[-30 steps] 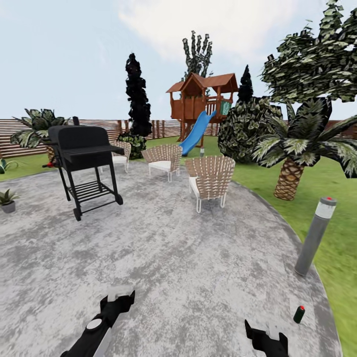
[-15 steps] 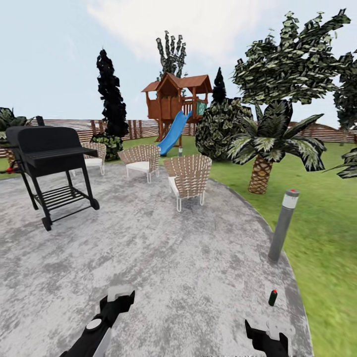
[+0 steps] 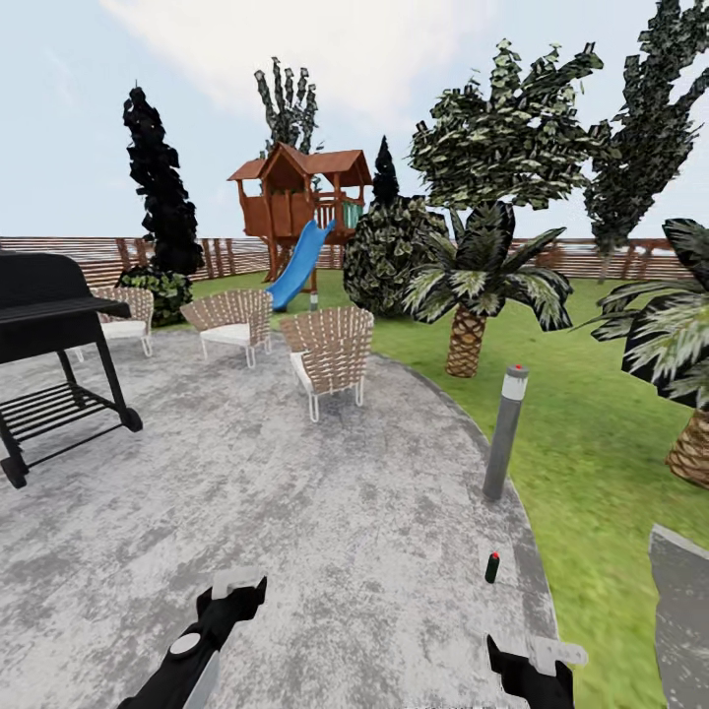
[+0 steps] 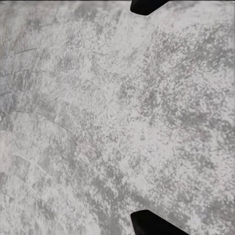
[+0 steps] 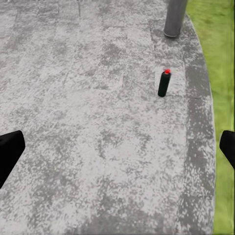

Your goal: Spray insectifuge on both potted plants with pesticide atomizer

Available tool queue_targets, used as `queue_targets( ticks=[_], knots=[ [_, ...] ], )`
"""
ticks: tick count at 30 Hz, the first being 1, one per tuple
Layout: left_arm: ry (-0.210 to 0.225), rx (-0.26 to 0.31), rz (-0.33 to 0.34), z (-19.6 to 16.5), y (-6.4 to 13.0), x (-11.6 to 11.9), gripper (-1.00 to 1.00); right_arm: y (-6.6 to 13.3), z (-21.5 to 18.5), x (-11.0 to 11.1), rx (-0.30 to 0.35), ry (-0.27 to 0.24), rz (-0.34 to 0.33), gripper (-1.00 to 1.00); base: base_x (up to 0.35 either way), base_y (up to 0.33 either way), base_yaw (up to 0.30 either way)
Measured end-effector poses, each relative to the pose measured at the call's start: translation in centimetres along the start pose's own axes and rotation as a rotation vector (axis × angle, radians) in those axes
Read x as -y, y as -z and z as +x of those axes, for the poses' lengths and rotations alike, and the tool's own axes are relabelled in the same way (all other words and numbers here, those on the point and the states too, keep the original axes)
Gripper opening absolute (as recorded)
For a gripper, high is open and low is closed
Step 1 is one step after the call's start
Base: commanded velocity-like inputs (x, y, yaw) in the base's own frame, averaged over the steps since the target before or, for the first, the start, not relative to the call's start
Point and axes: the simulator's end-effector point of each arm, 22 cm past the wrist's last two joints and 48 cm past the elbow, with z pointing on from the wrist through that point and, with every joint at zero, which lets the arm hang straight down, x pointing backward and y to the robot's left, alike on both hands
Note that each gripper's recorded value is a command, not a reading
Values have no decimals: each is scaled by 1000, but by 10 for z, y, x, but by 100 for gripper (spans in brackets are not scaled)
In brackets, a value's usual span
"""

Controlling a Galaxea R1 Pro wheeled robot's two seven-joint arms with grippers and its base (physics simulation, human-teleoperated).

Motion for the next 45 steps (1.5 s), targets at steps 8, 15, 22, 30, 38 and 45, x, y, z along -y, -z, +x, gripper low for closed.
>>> queue_targets(
  ticks=[8, 15, 22, 30, 38, 45],
  knots=[
    [-2, 0, 1, 0, 0, 0, 100, 0, 0, -1, 0, 4, -3, 100, 0, -293, -227],
    [-4, 0, -1, 0, 0, -1, 100, 0, 1, -4, -2, 14, -10, 100, 63, -329, -57],
    [-6, 0, -2, 0, 0, -1, 100, 0, 1, -4, -2, 16, -11, 100, 122, -326, -8],
    [-6, 0, -2, 0, 0, -1, 100, 0, 1, -5, -2, 16, -10, 100, 169, -248, -1],
    [-9, 0, -8, 0, 0, -6, 100, 0, 1, -4, -2, 16, -10, 100, 221, -196, 0],
    [-8, 0, -9, 0, 0, -7, 100, 0, 0, -4, -1, 16, -10, 100, 65, -61, 0]
  ],
)
